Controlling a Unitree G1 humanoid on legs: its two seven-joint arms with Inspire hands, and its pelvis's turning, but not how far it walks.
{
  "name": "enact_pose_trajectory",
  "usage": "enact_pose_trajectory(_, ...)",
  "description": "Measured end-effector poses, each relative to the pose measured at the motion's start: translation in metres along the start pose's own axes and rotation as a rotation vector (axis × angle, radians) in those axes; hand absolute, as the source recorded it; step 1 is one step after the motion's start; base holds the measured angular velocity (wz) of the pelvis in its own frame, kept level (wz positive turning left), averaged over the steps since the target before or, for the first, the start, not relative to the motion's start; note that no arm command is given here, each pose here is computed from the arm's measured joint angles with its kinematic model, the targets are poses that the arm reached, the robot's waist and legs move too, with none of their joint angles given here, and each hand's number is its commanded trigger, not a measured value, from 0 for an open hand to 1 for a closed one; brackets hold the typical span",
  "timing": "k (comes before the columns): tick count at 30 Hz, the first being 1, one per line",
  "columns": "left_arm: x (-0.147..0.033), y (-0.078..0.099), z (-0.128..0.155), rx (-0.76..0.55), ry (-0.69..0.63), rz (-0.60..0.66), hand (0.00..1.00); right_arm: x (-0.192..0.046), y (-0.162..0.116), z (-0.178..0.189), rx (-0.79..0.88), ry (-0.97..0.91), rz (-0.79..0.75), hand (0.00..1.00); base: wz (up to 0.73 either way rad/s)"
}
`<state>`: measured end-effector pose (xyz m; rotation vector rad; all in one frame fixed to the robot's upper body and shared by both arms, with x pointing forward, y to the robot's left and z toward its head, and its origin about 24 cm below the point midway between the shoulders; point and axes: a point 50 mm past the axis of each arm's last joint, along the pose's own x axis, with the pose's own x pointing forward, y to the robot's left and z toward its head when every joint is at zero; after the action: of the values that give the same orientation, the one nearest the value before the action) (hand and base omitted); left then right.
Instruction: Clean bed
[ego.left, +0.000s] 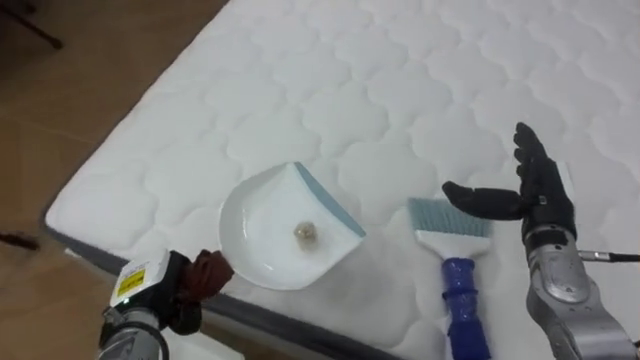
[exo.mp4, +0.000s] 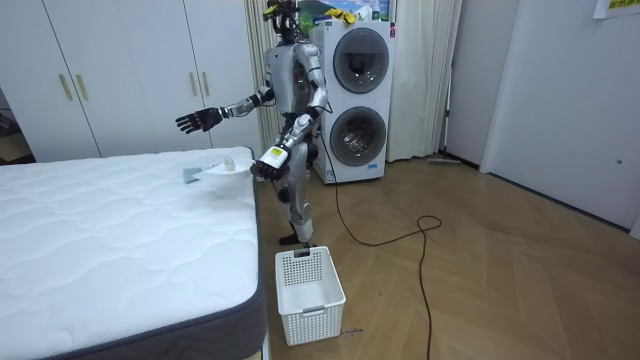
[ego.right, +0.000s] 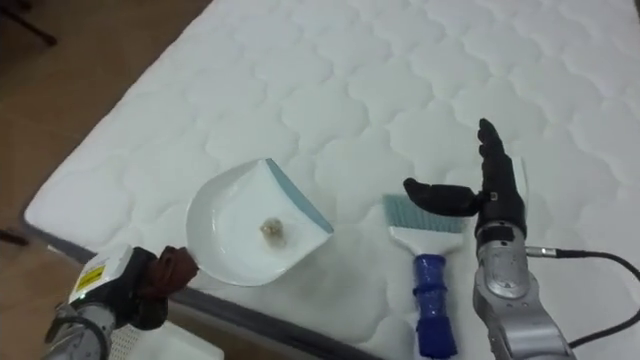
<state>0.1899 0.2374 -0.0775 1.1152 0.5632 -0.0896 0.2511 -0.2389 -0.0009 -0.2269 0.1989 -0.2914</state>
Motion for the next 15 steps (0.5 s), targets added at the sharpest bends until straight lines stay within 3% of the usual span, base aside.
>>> enact_pose_trajectory(15,0.001,0.012,-0.003,-0.036,0.01,0.054,1.0,-0.001,0.0,-0.002,0.015,0.014,0.003,0.0,0.28)
